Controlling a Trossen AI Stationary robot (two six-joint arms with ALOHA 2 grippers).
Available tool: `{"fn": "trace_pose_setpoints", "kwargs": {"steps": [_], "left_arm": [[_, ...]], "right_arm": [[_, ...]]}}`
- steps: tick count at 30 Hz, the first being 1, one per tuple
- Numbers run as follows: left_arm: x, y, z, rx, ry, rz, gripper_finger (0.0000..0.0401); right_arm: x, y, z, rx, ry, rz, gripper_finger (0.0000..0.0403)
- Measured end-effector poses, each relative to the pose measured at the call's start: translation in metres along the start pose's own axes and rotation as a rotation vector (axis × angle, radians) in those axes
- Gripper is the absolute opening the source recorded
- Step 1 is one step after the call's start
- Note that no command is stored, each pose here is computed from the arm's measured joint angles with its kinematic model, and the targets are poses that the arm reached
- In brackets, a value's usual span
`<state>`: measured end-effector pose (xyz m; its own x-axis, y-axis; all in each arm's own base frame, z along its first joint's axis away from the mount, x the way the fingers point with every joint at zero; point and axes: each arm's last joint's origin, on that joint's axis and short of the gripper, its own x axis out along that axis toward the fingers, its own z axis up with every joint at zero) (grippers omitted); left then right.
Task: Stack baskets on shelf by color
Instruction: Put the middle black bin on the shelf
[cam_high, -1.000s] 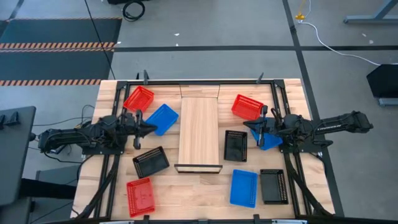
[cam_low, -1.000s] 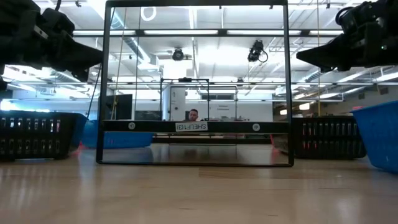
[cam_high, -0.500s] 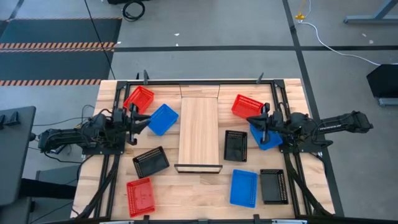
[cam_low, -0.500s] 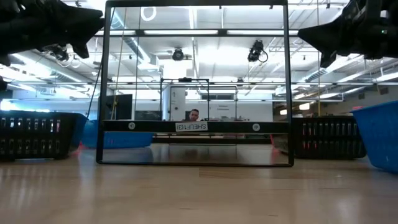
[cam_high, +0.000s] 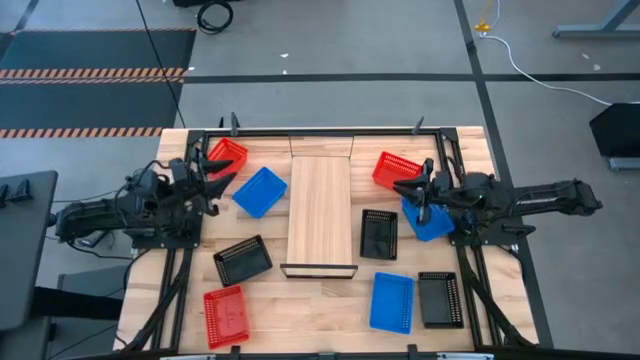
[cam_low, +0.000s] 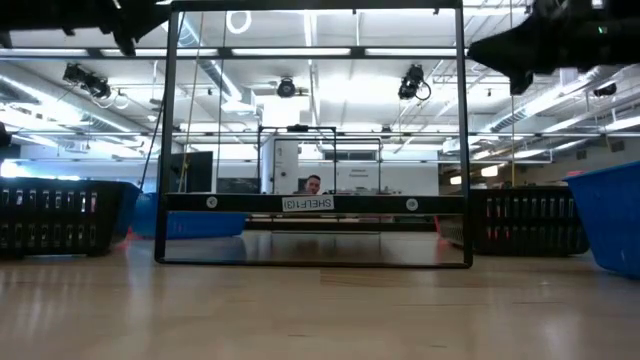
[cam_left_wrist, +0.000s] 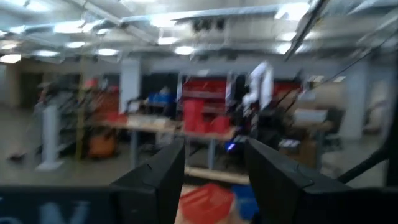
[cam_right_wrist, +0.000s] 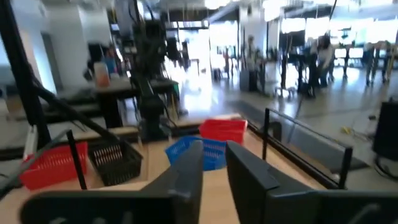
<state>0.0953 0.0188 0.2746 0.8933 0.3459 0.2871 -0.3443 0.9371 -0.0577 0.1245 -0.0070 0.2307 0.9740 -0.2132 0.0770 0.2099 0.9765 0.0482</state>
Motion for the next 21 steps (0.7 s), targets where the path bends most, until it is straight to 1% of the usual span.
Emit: {"fn": "trace_pose_setpoints", "kwargs": {"steps": [2, 5, 8, 10, 13, 15, 18, 21], "left_arm": [[0.009, -0.002, 0.009, 0.023, 0.035, 0.011, 0.0181], [0.023, -0.005, 0.017, 0.050, 0.112, 0.015, 0.0181], [0.037, -0.008, 0.019, 0.051, 0.191, 0.016, 0.0179], [0.047, -0.010, 0.015, 0.061, 0.245, 0.015, 0.0179], [0.060, -0.014, 0.002, 0.080, 0.324, 0.015, 0.0179], [0.067, -0.015, -0.008, 0.094, 0.373, 0.020, 0.0179], [0.075, -0.017, -0.020, 0.110, 0.433, 0.024, 0.0178], [0.084, -0.019, -0.028, 0.135, 0.439, 0.020, 0.0177]], "right_arm": [[0.003, 0.000, 0.019, -0.013, 0.051, -0.011, 0.0105], [0.006, -0.001, 0.046, -0.036, 0.164, -0.036, 0.0132], [0.008, -0.004, 0.065, -0.058, 0.321, -0.103, 0.0144], [0.009, -0.006, 0.072, -0.076, 0.440, -0.157, 0.0145], [0.012, -0.010, 0.075, -0.072, 0.610, -0.224, 0.0145], [0.016, -0.012, 0.071, -0.054, 0.703, -0.253, 0.0145], [0.024, -0.012, 0.059, 0.002, 0.822, -0.236, 0.0145], [0.032, -0.009, 0.046, 0.078, 0.947, -0.202, 0.0144]]}}
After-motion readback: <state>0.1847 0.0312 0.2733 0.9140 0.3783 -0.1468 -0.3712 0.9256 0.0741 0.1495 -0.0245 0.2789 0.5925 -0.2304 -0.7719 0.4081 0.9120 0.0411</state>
